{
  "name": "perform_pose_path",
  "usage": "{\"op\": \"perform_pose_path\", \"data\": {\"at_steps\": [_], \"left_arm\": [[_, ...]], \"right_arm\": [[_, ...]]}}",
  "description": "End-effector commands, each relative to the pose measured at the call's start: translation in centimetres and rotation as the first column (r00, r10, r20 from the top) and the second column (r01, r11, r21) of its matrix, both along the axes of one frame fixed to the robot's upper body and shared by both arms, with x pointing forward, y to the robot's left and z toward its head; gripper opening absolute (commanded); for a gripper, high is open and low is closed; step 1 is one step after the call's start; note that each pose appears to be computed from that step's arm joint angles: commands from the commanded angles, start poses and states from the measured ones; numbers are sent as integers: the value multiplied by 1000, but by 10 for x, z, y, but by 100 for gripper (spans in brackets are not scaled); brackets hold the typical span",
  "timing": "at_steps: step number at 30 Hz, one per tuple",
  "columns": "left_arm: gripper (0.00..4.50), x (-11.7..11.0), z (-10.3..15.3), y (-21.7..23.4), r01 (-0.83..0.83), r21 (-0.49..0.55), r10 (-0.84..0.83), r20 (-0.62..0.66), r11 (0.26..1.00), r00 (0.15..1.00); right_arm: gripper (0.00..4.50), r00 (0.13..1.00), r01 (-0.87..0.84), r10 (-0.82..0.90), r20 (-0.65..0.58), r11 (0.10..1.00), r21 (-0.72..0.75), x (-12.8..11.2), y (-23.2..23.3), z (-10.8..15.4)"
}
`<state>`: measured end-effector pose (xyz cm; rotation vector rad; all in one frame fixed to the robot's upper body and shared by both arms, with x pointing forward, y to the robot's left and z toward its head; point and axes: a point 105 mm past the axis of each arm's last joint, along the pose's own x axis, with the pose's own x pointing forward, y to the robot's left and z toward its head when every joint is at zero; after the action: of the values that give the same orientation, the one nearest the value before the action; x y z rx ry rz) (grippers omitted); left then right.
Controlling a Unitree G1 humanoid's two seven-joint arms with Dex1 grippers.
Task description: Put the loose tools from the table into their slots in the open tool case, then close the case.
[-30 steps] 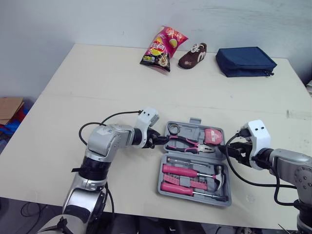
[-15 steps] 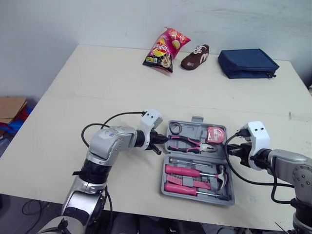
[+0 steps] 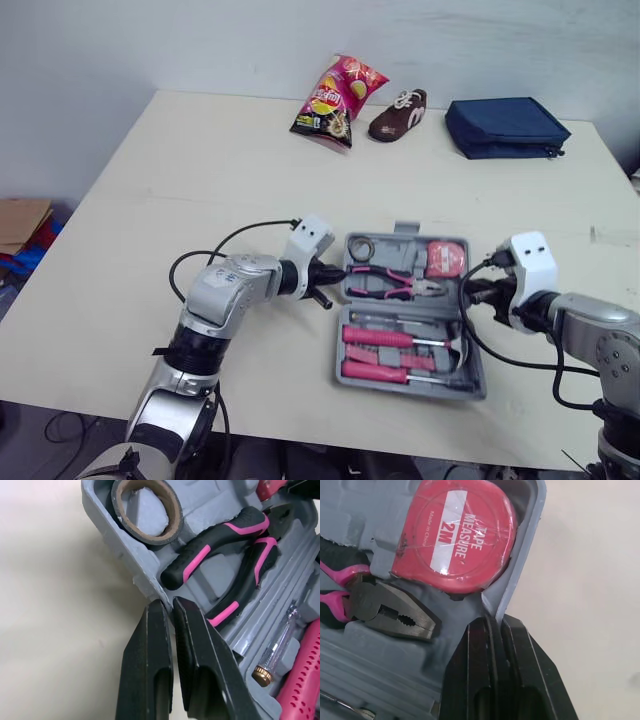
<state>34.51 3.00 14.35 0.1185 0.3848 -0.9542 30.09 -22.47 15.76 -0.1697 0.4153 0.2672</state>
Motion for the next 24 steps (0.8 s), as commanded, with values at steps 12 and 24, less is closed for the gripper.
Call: {"op": "perform_pose_path", "data": {"at_steps": [12, 24], "left_arm": [[3, 2, 36, 2, 89, 36, -93, 603, 995, 793], [3, -15, 4, 34, -15, 204, -158, 802, 979, 576]], "right_arm": [[0, 863, -18, 190, 468, 937, -348, 2, 15, 10], [0, 773, -36, 418, 477, 780, -625, -34, 1, -34]]}}
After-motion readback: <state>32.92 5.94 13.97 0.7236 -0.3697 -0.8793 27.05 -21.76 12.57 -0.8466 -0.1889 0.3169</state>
